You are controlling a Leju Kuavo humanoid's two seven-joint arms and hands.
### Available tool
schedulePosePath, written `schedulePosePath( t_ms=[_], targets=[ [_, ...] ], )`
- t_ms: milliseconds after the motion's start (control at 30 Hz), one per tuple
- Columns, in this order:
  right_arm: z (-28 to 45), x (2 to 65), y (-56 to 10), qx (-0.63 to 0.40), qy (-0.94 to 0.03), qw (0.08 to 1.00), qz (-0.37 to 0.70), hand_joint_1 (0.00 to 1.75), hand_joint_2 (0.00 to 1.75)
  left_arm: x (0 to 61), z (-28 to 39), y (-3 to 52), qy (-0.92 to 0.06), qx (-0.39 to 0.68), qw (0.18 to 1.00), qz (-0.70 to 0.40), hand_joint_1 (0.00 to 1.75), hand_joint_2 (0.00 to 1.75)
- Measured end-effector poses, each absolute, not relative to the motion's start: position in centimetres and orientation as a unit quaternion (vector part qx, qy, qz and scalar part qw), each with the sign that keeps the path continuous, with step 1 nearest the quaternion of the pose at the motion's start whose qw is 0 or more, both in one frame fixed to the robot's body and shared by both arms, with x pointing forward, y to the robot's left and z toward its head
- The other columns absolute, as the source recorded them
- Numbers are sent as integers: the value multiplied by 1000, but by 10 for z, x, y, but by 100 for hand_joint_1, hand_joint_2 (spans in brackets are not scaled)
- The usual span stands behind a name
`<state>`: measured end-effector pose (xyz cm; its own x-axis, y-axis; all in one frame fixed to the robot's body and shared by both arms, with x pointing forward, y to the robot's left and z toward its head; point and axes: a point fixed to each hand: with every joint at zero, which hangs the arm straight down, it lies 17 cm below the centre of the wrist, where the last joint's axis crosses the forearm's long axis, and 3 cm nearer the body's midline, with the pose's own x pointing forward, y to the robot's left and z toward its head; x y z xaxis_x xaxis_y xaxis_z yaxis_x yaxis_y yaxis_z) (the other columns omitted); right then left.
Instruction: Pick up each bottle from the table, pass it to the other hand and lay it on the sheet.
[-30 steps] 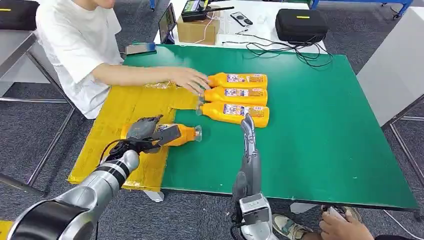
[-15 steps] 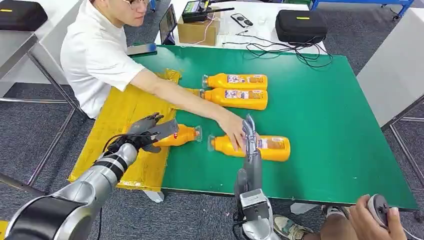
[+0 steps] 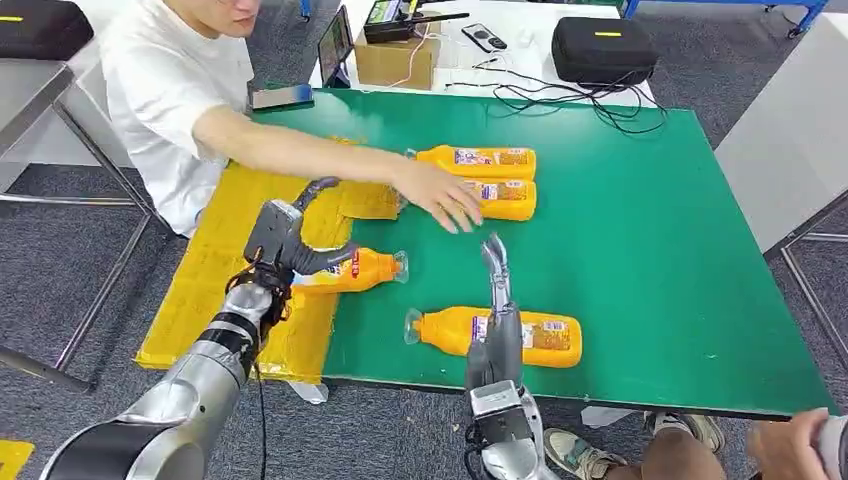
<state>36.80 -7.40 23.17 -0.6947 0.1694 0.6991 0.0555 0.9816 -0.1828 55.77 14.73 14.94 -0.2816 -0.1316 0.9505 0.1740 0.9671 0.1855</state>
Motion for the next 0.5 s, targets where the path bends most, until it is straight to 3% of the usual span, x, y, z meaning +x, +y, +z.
schedulePosePath(
  t_ms=[300, 433, 467, 500],
  targets=[
    [209, 361, -54, -139, -914, 317, 209, 0, 0, 548, 211, 158, -846, -31, 529, -50, 0, 175],
    [145, 387, -47, -226, -845, 317, 367, 0, 0, 535, 223, 164, -859, -34, 509, -26, 0, 175],
    [127, 393, -54, -242, -827, 320, 394, 0, 175, 530, 227, 165, -863, -34, 504, -23, 0, 175],
    [117, 399, -61, -251, -816, 326, 407, 0, 175, 525, 227, 165, -863, -35, 503, -21, 0, 175]
  ],
)
